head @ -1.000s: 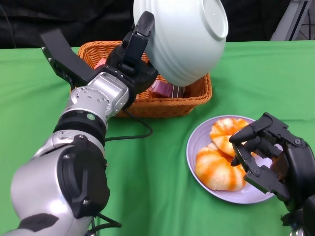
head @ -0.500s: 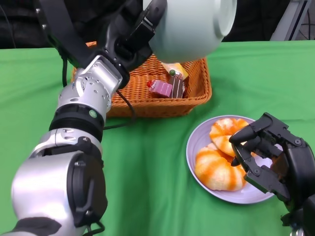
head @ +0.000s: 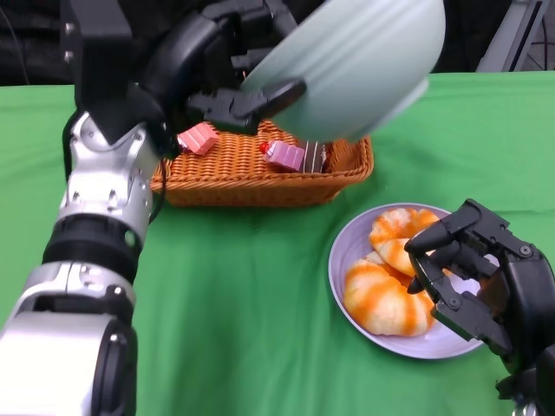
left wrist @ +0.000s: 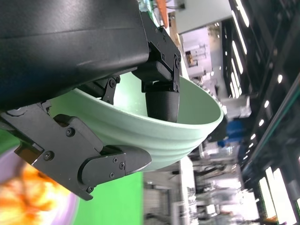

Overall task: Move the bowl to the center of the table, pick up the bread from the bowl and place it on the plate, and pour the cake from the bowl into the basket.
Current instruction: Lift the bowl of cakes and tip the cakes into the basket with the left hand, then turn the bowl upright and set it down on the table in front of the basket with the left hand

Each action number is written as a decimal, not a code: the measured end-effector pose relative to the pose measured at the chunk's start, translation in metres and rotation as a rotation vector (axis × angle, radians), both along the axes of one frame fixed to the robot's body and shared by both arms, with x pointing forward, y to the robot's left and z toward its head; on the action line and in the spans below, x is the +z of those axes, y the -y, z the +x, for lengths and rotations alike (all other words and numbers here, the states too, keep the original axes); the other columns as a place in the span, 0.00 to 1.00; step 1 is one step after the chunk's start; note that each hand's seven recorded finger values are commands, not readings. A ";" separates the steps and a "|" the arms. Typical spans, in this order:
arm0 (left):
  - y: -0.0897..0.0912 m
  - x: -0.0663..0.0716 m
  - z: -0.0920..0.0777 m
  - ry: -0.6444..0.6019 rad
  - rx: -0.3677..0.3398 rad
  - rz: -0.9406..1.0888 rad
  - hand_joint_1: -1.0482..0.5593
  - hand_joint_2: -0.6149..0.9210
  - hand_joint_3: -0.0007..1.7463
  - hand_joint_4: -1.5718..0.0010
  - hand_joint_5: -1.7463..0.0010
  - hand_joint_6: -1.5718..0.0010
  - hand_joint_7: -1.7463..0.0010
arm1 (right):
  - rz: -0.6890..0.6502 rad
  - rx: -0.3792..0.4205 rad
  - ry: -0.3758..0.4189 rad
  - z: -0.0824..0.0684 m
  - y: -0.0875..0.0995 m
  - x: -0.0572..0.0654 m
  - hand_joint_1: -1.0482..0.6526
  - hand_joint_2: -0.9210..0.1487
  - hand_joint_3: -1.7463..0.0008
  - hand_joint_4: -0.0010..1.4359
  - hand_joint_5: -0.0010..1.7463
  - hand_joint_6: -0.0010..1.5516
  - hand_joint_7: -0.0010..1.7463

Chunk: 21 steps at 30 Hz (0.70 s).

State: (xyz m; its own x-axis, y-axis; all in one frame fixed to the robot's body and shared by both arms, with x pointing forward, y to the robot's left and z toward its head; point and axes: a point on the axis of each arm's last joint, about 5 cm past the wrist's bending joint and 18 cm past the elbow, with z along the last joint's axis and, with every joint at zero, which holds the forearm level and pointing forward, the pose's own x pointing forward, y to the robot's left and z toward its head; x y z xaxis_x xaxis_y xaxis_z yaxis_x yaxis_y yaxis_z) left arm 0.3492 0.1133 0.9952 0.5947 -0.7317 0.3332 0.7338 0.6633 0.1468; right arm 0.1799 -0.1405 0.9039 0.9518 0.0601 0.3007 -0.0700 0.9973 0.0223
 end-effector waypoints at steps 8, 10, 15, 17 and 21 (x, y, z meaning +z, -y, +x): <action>-0.021 -0.008 -0.015 0.294 0.081 0.141 0.56 0.84 0.56 0.52 0.00 0.61 0.08 | 0.000 -0.001 -0.002 0.000 0.001 0.000 0.55 0.04 0.73 0.43 0.93 0.37 0.80; -0.027 -0.009 -0.019 0.364 0.088 0.168 0.56 0.85 0.55 0.52 0.00 0.62 0.07 | 0.000 -0.001 -0.003 0.000 0.001 0.000 0.55 0.04 0.74 0.44 0.92 0.37 0.80; -0.040 -0.013 -0.027 0.522 0.105 0.250 0.57 0.84 0.56 0.49 0.00 0.58 0.12 | -0.004 -0.002 -0.003 0.000 0.001 0.000 0.55 0.04 0.74 0.44 0.91 0.37 0.79; -0.044 -0.017 -0.031 0.567 0.119 0.264 0.57 0.84 0.55 0.49 0.00 0.57 0.14 | -0.004 -0.003 -0.004 0.000 0.001 0.000 0.55 0.04 0.74 0.44 0.91 0.37 0.79; -0.052 -0.023 -0.039 0.659 0.135 0.318 0.58 0.83 0.53 0.50 0.02 0.55 0.19 | -0.005 -0.006 -0.011 0.000 0.002 0.000 0.55 0.04 0.74 0.44 0.91 0.37 0.79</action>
State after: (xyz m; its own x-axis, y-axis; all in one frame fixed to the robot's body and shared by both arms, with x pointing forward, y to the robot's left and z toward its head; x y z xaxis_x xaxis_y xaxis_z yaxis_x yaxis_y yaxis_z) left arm 0.3105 0.1655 0.9717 0.4367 -0.7868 0.4361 0.3424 0.5937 0.7282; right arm 0.1803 -0.1421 0.9036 0.9556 0.0556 0.2895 -0.0635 0.9978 0.0180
